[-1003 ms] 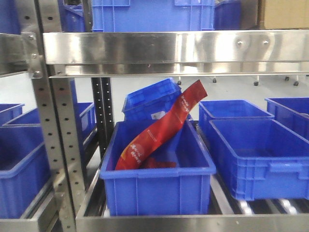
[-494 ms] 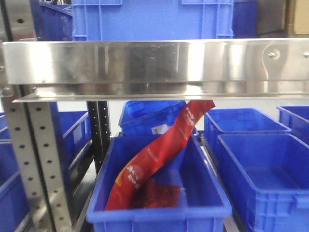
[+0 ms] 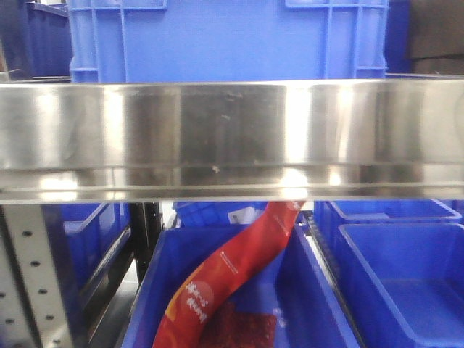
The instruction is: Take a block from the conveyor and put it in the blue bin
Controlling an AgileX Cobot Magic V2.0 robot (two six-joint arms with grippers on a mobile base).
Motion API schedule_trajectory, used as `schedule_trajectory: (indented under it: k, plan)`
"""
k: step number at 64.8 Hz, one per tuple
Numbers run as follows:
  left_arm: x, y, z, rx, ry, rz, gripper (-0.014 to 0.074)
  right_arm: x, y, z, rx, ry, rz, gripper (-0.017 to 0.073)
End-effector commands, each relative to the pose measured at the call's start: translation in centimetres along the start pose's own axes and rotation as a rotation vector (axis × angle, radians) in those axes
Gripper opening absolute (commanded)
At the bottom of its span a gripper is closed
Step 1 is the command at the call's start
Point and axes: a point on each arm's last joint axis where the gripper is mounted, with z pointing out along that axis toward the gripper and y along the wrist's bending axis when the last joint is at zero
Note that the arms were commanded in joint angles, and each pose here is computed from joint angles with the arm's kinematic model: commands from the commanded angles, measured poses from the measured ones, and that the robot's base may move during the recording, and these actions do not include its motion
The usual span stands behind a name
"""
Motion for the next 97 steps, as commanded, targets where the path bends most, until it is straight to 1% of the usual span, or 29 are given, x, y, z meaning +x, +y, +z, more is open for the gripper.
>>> schedule_trajectory:
  k: [1, 97]
  plan:
    - [-0.34, -0.11, -0.40, 0.008, -0.034, -0.006, -0.0111, -0.30, -0.04, -0.32, 0.003, -0.030, -0.014, -0.0153]
    - [-0.34, -0.11, -0.40, 0.008, -0.034, -0.006, -0.0111, -0.30, -0.04, -0.32, 0.003, -0.030, -0.014, -0.0153]
